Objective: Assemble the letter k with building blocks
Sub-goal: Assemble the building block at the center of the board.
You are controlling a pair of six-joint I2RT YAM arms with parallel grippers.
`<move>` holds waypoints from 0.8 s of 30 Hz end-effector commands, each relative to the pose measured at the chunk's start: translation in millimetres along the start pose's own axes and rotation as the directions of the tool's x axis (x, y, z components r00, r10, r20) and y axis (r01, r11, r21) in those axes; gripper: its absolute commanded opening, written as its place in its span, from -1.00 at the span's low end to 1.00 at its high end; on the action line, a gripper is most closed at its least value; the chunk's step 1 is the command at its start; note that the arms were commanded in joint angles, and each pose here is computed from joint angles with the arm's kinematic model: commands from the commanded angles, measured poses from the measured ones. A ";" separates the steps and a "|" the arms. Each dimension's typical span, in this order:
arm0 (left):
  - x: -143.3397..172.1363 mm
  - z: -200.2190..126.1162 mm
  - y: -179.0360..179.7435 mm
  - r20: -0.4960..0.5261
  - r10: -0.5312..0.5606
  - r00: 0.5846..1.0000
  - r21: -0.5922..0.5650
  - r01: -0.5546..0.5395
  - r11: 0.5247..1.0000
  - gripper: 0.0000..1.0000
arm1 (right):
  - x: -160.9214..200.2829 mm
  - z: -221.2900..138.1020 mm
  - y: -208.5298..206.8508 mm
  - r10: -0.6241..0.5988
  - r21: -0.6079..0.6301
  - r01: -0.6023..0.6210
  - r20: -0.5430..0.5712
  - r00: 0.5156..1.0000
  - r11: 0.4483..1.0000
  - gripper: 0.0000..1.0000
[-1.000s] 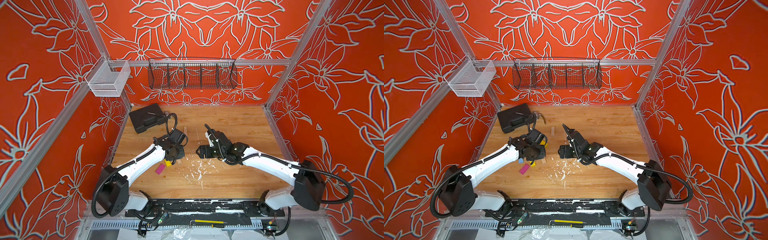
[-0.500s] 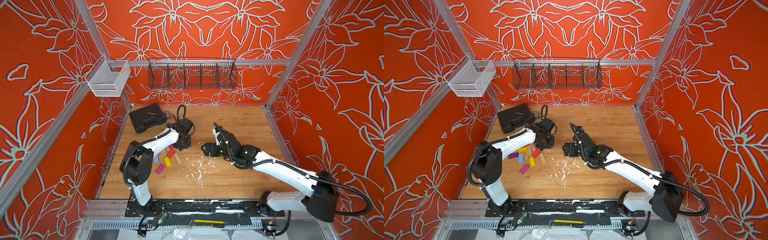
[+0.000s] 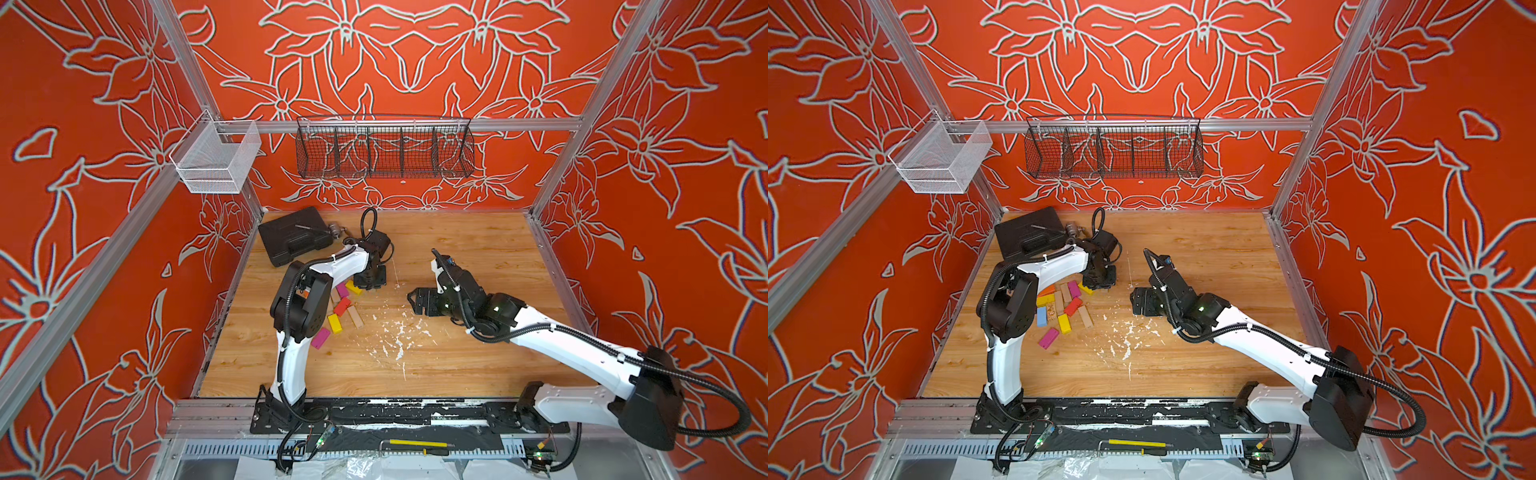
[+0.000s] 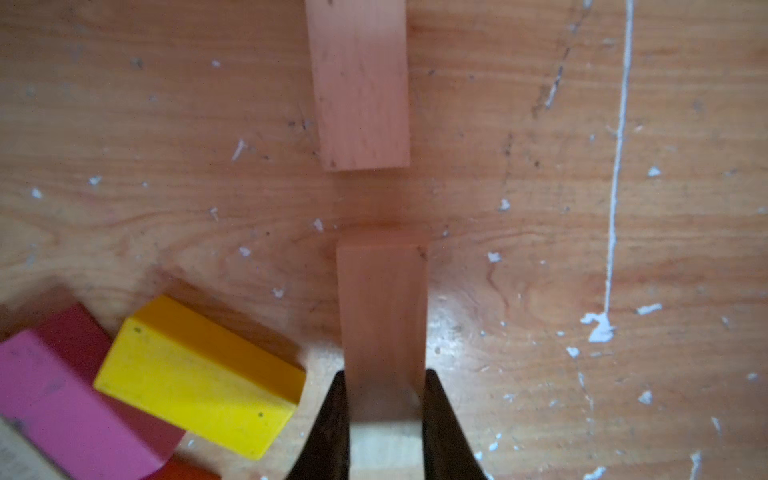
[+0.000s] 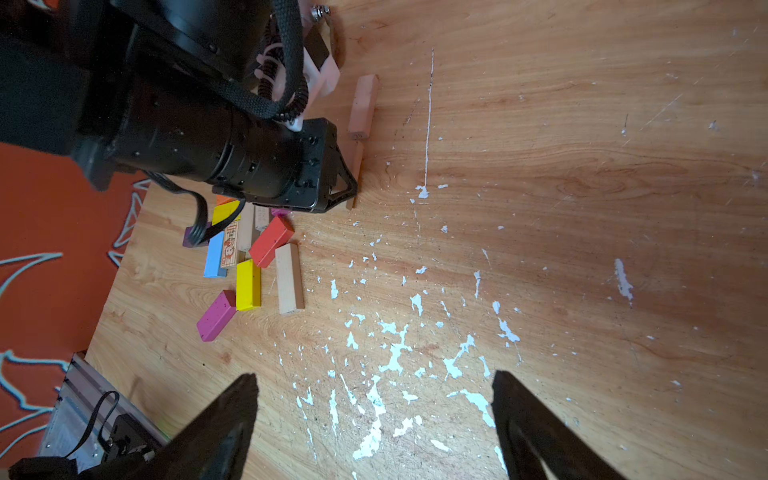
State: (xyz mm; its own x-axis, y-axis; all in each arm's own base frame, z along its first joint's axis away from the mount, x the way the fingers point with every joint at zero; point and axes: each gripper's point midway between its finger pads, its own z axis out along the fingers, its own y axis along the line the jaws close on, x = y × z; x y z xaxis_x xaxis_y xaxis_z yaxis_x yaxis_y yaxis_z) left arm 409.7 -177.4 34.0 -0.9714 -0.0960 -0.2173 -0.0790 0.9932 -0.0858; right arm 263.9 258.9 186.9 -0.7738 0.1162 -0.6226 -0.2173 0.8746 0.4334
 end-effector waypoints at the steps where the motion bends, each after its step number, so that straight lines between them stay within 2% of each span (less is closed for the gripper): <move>1: -0.6 5.0 6.4 -0.023 0.003 1.000 -0.015 -0.003 1.000 -0.57 | 3.0 -2.5 -8.3 0.016 0.035 -0.017 0.008 1.000 0.999 0.79; 13: -6.1 7.2 4.5 -0.030 0.016 0.999 -0.011 -0.016 1.000 -0.36 | 3.9 -2.4 -9.8 0.025 0.040 -0.025 0.004 1.000 0.999 0.80; 24: -14.5 1.4 7.2 -0.008 0.011 1.000 -0.041 -0.011 0.999 -0.33 | 2.0 -6.2 -9.0 0.025 0.034 -0.025 0.013 1.000 0.999 0.80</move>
State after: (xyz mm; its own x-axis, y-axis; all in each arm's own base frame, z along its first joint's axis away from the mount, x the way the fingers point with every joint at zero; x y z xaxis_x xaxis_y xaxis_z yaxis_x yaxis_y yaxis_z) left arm 423.9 -175.4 38.6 -0.9703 -0.0850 -0.2267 -0.0682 0.9944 -0.0807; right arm 263.1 257.6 188.2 -0.7741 0.1212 -0.6213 -0.2132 0.8742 0.4363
